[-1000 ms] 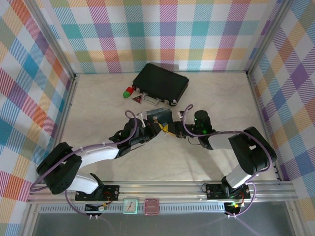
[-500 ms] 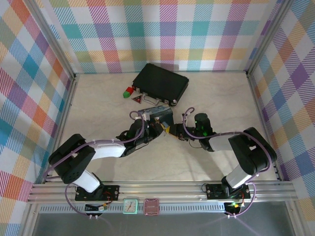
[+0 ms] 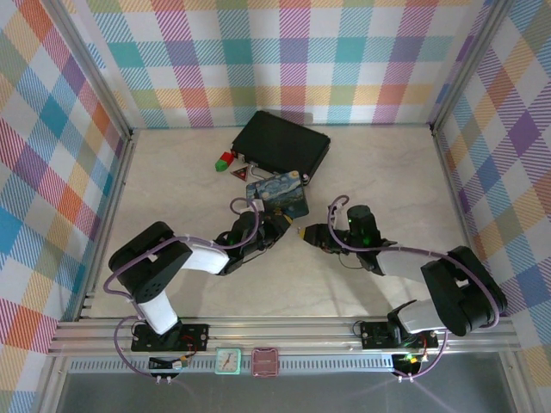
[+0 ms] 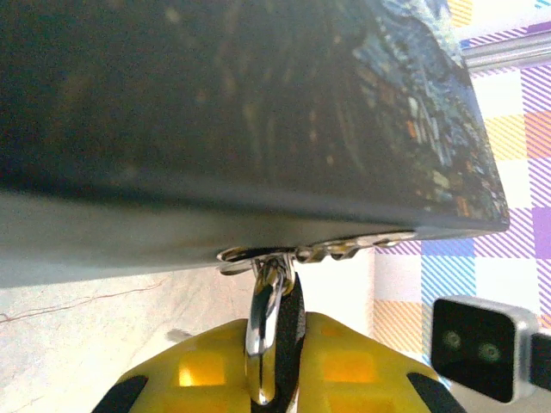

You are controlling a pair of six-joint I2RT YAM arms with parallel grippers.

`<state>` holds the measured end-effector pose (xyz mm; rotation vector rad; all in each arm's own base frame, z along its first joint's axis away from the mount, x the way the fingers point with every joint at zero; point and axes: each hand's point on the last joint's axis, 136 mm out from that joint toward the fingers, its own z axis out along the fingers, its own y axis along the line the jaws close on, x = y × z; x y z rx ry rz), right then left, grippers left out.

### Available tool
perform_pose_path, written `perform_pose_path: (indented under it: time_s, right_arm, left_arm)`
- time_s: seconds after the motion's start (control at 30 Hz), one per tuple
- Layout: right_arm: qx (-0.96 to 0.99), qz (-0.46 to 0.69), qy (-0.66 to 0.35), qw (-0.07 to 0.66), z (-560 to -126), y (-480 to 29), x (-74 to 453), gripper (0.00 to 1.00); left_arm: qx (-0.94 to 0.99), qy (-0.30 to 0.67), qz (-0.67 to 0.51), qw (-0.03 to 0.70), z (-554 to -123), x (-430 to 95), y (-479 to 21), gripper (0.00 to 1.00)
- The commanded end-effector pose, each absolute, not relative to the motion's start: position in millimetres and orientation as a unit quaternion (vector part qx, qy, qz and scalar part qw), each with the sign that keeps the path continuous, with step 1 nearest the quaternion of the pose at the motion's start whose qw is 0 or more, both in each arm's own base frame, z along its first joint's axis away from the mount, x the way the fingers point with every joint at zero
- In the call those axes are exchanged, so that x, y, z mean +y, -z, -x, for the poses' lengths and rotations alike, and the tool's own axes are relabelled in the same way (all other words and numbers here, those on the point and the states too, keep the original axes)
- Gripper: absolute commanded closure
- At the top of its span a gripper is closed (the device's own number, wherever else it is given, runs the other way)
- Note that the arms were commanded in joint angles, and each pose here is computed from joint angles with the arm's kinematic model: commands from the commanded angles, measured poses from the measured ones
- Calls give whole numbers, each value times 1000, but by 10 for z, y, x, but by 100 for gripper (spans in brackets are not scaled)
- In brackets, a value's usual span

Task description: Unlock the padlock with the key

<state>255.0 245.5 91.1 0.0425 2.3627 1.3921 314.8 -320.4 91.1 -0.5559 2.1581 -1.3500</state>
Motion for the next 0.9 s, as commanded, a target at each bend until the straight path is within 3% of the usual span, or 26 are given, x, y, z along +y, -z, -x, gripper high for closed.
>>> perform_pose_path:
  time_s: [0.0,0.27,0.47,0.87]
  right_arm:
    - [842,-50,-492,216,-2607,-903,2357,57]
    - [815,-39,-531,227,-2658,-1081,2440,58]
    - [806,-35,-540,242,-2791,-1043,2423,67]
    - [775,-19,-586,235,-2916,-1017,2476,68]
  left_arm:
    - [783,534,210,240,-3083,-3393,-991,100]
    - [787,528,213,239,-3124,-3465,-971,100]
    - [778,545,218,223,-3106,-3550,-939,100]
    - [787,538,206,221,-3050,-3529,-968,100]
